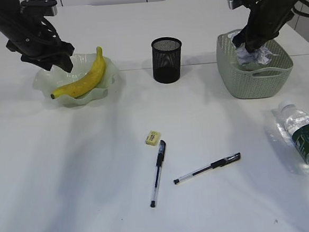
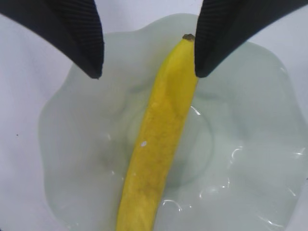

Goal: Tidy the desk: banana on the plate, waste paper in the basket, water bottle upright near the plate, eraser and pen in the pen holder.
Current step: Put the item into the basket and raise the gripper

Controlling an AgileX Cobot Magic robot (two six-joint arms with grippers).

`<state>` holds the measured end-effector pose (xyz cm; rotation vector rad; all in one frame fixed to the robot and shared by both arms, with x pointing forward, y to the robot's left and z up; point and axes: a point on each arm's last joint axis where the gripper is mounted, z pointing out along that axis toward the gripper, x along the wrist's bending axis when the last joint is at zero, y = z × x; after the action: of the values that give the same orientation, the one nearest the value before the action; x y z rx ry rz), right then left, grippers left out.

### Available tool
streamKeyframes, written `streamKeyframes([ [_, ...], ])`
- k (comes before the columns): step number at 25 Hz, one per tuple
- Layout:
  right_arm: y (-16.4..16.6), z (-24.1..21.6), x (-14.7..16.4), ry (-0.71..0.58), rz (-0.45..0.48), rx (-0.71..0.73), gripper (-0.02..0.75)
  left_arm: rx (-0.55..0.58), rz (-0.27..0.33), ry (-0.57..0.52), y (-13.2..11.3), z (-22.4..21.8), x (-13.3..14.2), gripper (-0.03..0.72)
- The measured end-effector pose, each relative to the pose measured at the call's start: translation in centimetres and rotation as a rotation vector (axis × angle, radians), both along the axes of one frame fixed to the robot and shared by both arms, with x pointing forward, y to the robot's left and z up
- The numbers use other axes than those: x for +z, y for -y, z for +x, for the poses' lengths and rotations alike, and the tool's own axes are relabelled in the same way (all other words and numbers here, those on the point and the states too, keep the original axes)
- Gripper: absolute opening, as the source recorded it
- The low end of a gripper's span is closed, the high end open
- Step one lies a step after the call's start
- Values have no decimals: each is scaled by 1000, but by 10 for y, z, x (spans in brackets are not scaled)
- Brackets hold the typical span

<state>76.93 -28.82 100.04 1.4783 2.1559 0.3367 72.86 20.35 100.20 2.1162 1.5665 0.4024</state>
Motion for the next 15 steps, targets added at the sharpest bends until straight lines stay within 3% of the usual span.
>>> streamKeyframes([
  [4, 0, 0, 0, 3, 43, -63, 379, 0, 0, 0, 0, 0, 0, 420],
  [6, 0, 0, 0, 5, 63, -105, 451, 0, -2, 0, 0, 0, 0, 420],
  [15, 5, -9, 13, -75, 78, -244, 496, 1, -4, -3, 0, 0, 0, 420],
])
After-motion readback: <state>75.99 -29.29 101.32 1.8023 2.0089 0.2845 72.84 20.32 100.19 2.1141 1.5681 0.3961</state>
